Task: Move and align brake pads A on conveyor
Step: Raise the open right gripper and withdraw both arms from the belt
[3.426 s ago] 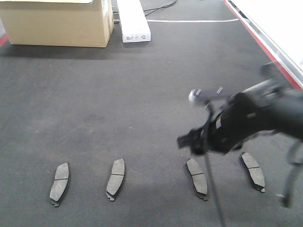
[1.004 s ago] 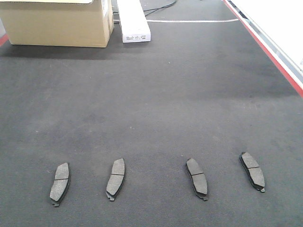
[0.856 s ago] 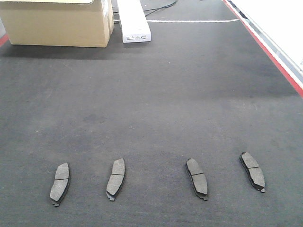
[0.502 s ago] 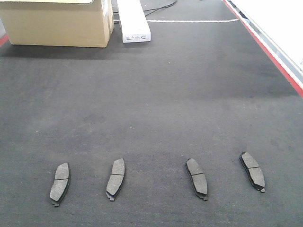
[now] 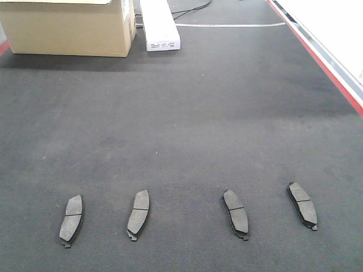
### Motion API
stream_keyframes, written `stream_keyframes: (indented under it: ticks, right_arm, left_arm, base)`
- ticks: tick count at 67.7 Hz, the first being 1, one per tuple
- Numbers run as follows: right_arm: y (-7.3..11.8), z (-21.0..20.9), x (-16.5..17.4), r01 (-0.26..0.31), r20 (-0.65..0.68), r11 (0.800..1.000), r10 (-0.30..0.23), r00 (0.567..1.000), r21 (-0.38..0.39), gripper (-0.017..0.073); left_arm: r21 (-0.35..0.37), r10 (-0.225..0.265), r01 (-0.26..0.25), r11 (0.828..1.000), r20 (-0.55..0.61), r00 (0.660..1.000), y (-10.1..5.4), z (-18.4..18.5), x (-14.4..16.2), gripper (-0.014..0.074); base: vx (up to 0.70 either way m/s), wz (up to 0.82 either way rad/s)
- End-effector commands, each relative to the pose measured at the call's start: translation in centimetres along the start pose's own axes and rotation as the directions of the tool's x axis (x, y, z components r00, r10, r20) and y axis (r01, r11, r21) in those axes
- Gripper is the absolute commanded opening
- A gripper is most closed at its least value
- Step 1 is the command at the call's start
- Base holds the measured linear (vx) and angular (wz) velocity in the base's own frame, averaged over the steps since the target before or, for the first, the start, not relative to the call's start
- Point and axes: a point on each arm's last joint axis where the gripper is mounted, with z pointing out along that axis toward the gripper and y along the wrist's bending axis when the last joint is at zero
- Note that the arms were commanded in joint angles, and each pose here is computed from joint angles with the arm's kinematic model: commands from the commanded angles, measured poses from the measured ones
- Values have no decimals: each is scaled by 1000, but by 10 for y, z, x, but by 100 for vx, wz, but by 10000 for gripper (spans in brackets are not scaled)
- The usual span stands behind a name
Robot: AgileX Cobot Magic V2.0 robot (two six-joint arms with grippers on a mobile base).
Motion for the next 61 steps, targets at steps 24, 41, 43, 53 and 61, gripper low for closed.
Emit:
stream_keyframes:
  ticks: [24, 41, 43, 53, 61]
  right_arm:
    - [0, -1, -14, 11, 82, 1000, -11, 997, -2, -12]
    - [0, -1, -14, 11, 82, 1000, -11, 997, -2, -12]
    - [0, -1, -14, 11, 82, 1000, -11, 997, -2, -12]
    - [0, -1, -14, 11, 82, 1000, -11, 997, -2, -12]
    - [0, -1, -14, 17, 84, 1000, -17, 996, 2, -12]
  left_arm:
    - [17, -1, 0, 1000, 78, 997, -1, 0, -2, -6]
    - [17, -1, 0, 1000, 78, 997, -1, 0, -2, -6]
    - [17, -1, 0, 1000, 78, 997, -1, 0, -2, -6]
    - [17, -1, 0, 1000, 78, 997, -1, 0, -2, -6]
    - [17, -1, 0, 1000, 78, 997, -1, 0, -2, -6]
  base:
    - [0, 0]
    - [0, 0]
    - [0, 0]
    - [0, 0]
    - [0, 0]
